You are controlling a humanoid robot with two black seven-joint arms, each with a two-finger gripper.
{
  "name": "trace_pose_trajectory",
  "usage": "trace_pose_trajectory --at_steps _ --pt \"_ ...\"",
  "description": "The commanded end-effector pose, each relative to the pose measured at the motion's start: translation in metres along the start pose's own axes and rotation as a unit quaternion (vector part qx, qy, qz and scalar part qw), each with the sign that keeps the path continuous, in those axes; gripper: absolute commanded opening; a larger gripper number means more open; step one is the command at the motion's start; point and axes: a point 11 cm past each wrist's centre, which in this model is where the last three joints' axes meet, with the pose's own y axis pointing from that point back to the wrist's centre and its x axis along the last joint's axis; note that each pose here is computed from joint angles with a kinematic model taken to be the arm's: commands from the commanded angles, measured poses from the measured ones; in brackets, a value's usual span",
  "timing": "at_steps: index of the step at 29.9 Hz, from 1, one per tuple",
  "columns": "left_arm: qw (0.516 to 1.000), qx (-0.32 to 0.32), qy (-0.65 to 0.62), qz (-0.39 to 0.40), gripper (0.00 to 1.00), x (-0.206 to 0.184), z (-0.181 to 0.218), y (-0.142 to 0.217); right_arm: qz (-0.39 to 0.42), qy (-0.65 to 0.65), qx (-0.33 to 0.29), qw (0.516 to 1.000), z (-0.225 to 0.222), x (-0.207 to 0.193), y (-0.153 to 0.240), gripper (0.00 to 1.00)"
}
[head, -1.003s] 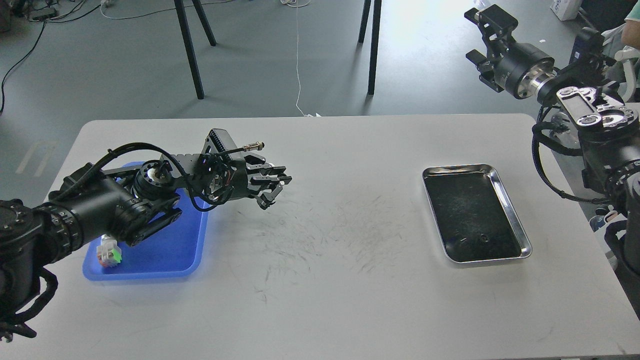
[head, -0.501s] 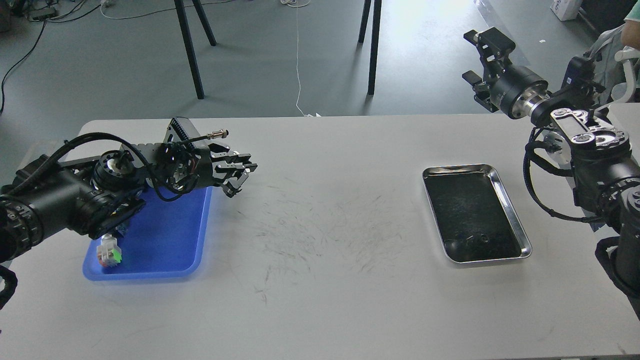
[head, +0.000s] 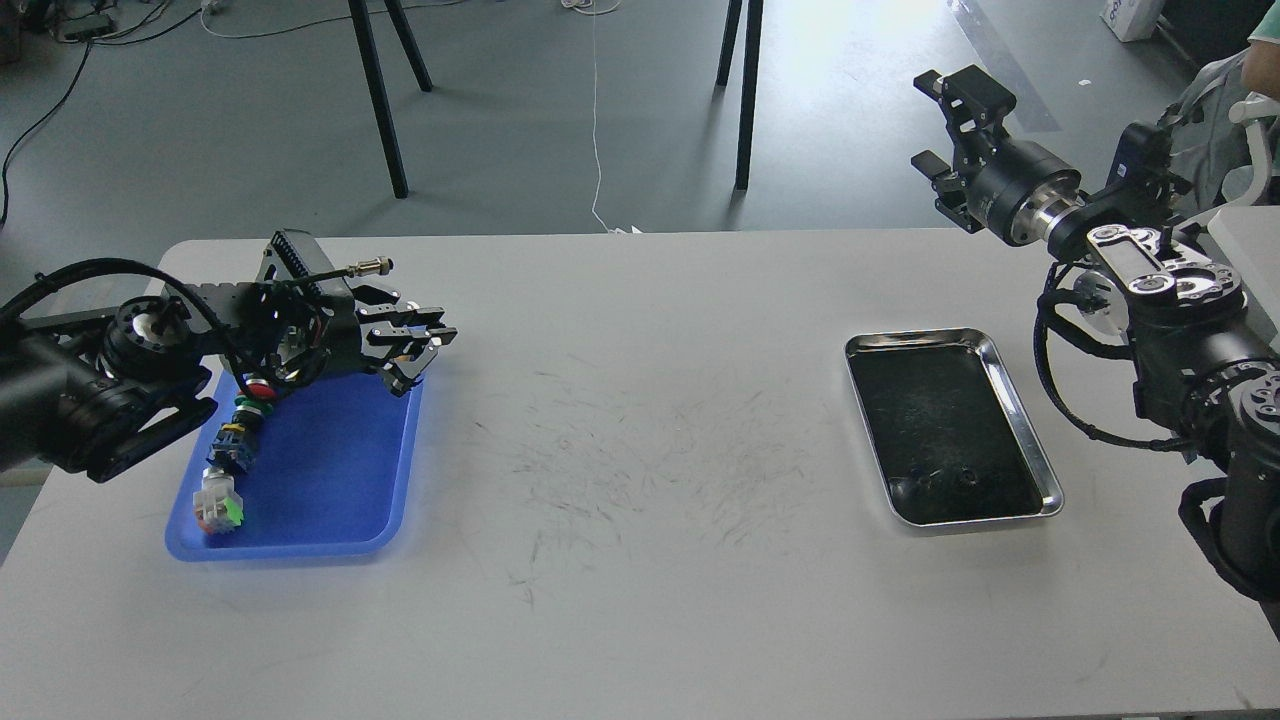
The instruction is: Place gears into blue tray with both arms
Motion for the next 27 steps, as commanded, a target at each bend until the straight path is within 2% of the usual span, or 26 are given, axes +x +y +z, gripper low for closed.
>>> trace_pose_trajectory --at_steps 1,27 --pt "1.0 0.0 -0.005 -0.012 0.22 -0.007 -0.003 0.008 -0.001 -0.001 -0.002 1.0 0.002 -0.002 0.0 0.97" --pt "0.994 -0.013 -0.058 -0.088 0.23 -0.049 -0.004 0.032 0.001 -0.008 0.003 1.0 0.0 -0.003 -0.001 0.97"
